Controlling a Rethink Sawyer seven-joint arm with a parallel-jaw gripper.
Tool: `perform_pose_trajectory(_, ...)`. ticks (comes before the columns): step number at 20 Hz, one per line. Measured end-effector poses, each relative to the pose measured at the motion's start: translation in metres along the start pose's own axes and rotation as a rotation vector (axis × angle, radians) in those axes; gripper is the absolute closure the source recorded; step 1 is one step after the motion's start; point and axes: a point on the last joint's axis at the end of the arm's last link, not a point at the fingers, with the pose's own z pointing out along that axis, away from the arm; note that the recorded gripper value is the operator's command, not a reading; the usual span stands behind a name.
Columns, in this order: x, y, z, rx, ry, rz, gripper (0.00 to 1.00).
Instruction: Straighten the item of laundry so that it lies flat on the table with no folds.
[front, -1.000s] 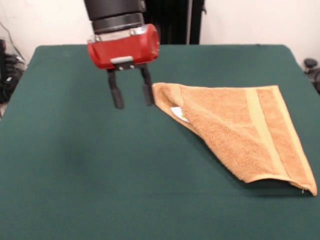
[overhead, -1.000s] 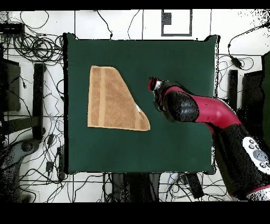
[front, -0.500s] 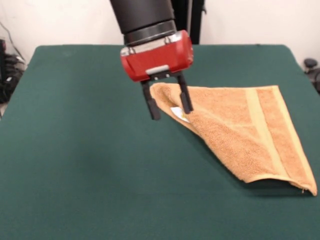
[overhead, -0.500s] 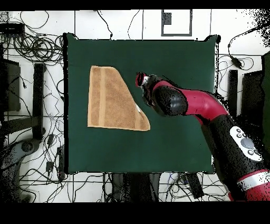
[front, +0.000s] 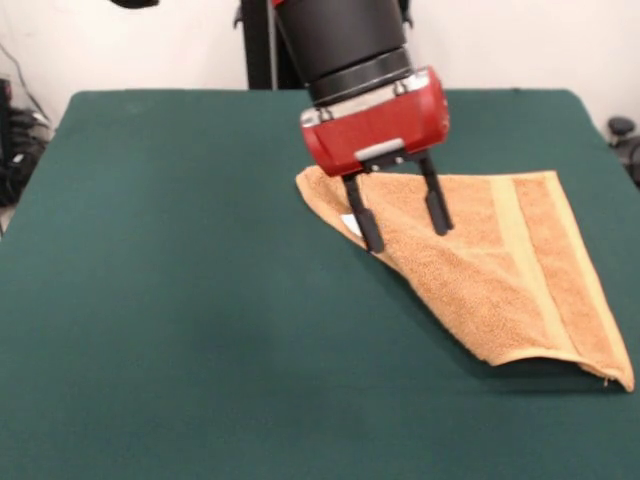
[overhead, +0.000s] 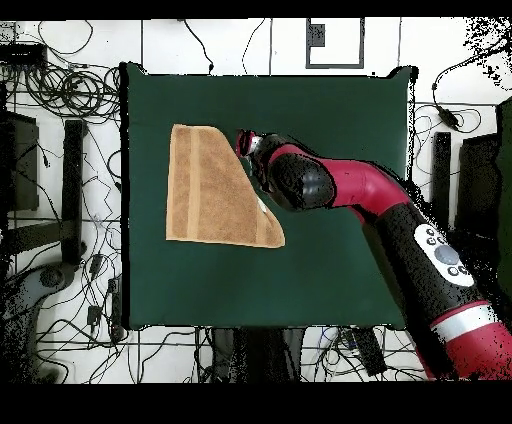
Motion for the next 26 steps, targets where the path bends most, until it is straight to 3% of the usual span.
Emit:
perform_pose_trajectory(13,-0.019,0.026,0.013,-0.067,-0.038,-0.01,0.0)
perform_pose_trajectory(26,-0.017,0.014,0.039,-0.07,-0.056,-0.037,0.0)
